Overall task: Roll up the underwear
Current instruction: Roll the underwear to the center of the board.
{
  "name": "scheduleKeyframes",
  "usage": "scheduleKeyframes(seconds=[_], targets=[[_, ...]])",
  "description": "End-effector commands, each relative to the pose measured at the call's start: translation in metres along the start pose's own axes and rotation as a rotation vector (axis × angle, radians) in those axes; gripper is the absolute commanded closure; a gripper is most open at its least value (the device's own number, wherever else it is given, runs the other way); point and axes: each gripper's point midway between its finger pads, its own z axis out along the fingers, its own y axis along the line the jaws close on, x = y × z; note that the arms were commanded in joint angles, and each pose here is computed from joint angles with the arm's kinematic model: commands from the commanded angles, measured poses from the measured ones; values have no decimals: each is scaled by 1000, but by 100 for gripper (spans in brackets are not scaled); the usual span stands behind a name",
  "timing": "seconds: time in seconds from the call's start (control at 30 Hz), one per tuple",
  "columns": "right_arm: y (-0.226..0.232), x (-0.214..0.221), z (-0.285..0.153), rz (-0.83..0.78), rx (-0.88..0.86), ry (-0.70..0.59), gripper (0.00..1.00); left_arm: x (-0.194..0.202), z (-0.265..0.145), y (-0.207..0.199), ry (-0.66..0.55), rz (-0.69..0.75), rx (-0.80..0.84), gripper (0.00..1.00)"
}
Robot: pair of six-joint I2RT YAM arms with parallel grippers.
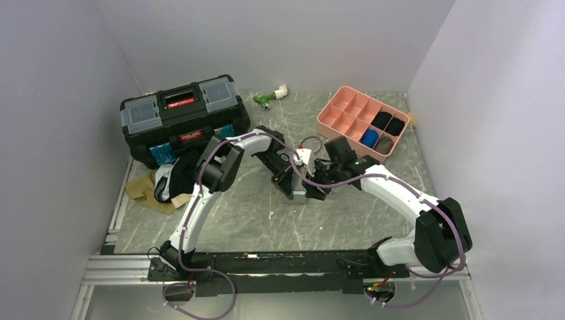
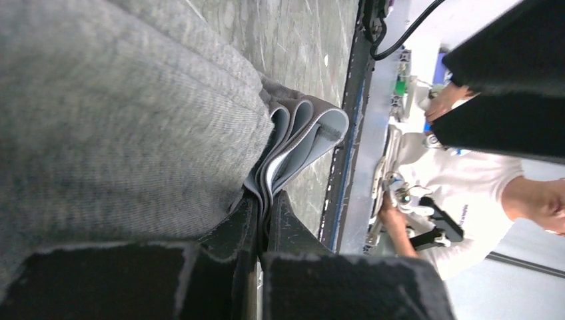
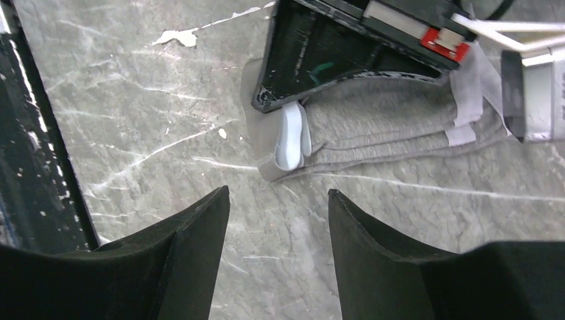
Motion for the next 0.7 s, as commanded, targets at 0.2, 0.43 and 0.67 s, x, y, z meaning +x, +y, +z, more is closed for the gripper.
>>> scheduleKeyframes(seconds=[0.2,0.43,0.67], targets=[[8,1,38,-287,95,140,41,12,6,30,18,-65,-4,100],[11,10,59,-371,112,223,42,12,6,29,20,-72,-1,100],[7,27,71,-382,99,280,43,13,5,27,22,-67,7,100]])
